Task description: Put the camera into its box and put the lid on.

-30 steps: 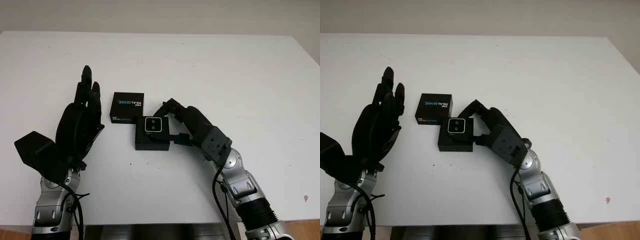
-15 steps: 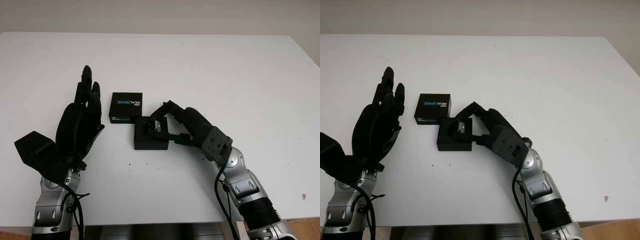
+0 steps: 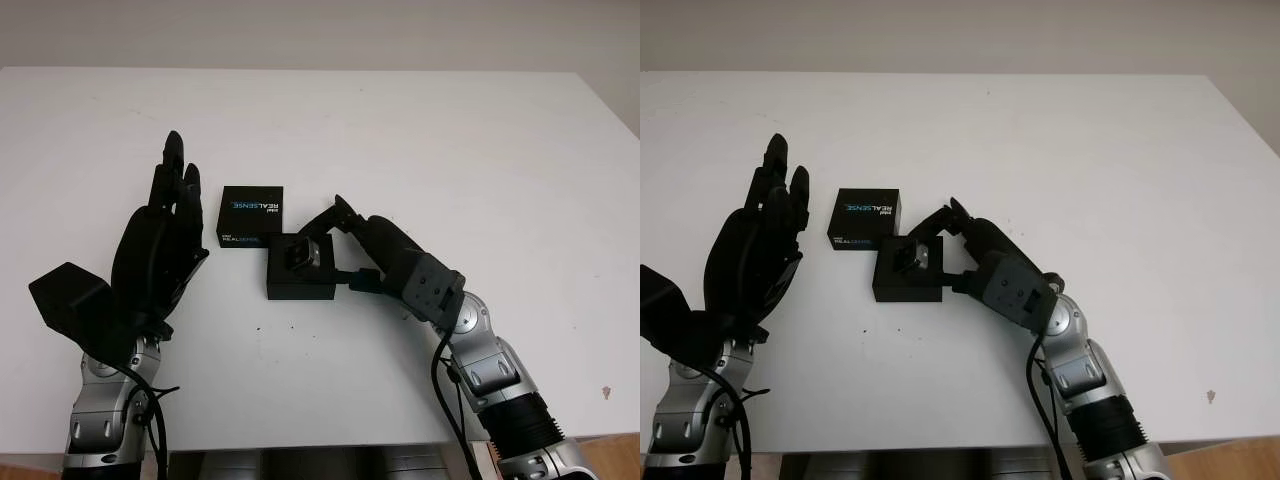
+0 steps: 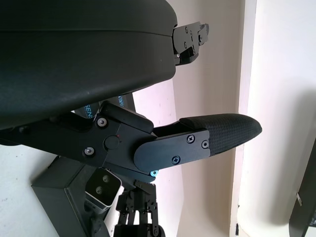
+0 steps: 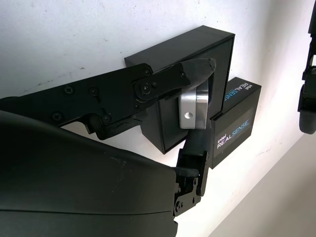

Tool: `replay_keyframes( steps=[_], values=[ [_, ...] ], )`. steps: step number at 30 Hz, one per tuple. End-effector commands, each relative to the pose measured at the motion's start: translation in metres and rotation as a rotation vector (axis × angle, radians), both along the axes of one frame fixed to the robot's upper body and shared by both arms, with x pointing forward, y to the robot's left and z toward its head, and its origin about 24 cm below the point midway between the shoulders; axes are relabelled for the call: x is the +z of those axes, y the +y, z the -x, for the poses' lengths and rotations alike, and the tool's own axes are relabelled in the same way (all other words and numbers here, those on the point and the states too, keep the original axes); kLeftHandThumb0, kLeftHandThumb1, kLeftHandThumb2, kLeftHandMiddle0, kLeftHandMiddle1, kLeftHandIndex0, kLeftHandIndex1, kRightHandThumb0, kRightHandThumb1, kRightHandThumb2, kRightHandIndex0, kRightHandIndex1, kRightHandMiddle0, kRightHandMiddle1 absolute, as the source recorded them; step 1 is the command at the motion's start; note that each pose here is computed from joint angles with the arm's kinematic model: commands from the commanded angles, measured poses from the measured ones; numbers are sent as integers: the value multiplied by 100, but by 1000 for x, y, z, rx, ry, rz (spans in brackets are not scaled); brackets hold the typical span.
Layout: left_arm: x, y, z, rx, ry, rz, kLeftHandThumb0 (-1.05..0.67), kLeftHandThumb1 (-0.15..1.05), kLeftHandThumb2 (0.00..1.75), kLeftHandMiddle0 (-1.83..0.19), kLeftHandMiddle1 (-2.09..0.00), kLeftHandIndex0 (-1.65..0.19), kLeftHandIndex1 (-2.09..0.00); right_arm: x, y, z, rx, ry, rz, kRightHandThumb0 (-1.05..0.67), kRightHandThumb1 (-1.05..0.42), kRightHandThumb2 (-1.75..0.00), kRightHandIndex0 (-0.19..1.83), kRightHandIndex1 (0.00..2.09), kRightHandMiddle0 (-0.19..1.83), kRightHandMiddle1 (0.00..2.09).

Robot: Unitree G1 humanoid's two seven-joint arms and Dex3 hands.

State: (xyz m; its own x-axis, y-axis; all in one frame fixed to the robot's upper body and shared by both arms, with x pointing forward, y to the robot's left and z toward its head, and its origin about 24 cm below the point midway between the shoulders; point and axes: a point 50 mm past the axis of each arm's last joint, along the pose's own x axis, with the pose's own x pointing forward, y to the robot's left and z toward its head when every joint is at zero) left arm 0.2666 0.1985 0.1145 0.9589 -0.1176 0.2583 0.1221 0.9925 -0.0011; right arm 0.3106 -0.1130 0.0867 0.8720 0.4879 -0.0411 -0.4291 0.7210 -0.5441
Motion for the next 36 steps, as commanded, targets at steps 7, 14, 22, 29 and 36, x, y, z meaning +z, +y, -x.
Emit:
replay_keyframes(
  steps=[7,14,22,29,36],
  values=[
    [1,1,4,6,-5,-9,-82,105,64,19,0,19,0,26,-5,2,-137,-218,-53,-60,-92,-4,5,14,11,42],
    [1,2,4,3,-5,-7,-83,105,64,19,0,19,0,47,-2,14,-127,-478,2,-59,-90,-6,30,23,5,86],
    [2,2,4,2,-2,-11,-83,105,64,19,0,19,0,50,-3,24,-81,-537,76,-60,-93,-6,30,24,7,90],
    [3,2,4,-1,-1,-11,-83,105,63,19,0,19,0,42,-2,25,-49,-522,147,-60,-96,-6,40,32,16,101],
    [3,2,4,2,0,-13,-83,105,63,19,0,19,0,34,3,24,-27,-508,317,-62,-93,-5,36,31,21,98]
  ],
)
